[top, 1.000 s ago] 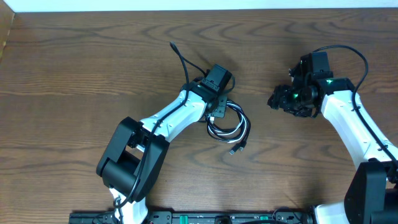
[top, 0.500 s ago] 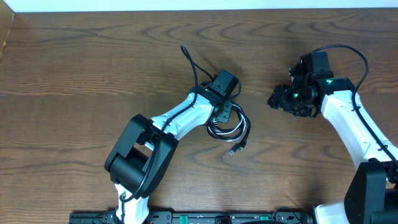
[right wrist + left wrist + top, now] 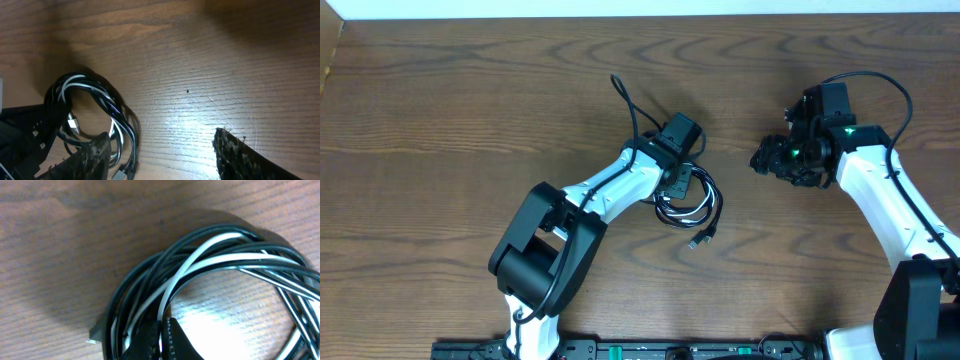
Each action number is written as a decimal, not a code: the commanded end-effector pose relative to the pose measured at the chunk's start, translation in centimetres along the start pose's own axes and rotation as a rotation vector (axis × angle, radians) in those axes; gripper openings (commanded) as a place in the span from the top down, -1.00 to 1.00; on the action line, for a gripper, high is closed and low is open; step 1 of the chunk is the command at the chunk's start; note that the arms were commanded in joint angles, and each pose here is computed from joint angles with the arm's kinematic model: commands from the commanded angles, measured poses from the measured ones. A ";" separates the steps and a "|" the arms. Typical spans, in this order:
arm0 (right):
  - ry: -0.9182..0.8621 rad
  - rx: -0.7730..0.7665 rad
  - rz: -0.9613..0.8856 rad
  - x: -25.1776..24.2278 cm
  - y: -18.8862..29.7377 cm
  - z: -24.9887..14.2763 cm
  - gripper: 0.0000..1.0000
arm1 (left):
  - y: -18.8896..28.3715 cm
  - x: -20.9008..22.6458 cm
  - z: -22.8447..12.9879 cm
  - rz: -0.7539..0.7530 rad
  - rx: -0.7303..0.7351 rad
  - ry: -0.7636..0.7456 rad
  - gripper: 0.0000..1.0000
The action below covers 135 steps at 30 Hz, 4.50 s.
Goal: Untangle cables
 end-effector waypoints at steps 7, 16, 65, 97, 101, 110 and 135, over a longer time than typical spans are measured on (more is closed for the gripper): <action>0.019 -0.013 -0.008 0.1 0.0 0.2 -0.25 | 8.2 -0.7 1.9 -0.158 -0.105 0.016 0.85; 0.019 -0.013 -0.008 0.1 0.0 0.2 -0.26 | 7.4 0.5 1.6 -0.091 -0.072 0.043 0.76; 0.028 -0.009 -0.003 0.2 0.0 0.2 -0.28 | 14.6 -1.3 2.2 -0.106 -0.346 0.128 0.85; 0.115 0.011 0.049 2.5 -0.5 -0.3 -0.31 | 0.6 11.6 4.1 0.140 0.125 0.378 0.16; 0.116 0.009 0.049 2.5 -0.5 -0.3 -0.35 | 3.1 10.8 5.5 0.061 0.086 0.311 0.10; 0.131 0.009 0.048 2.5 -0.5 -0.3 -0.38 | 5.7 5.9 6.5 -0.195 -0.028 -0.026 0.09; 0.134 0.008 0.049 2.5 -0.5 -0.3 -0.39 | -0.1 5.3 4.1 -0.232 0.168 -0.198 0.85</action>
Point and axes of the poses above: each gripper's point midway between its finger pads, its own y axis back along the fingers, its own x axis along the line the jaws close on, z = x × y, the point moved 9 cm from there along y, back along the fingers, and after that the axes turned 14 degrees about y, right-handed, at the moved point
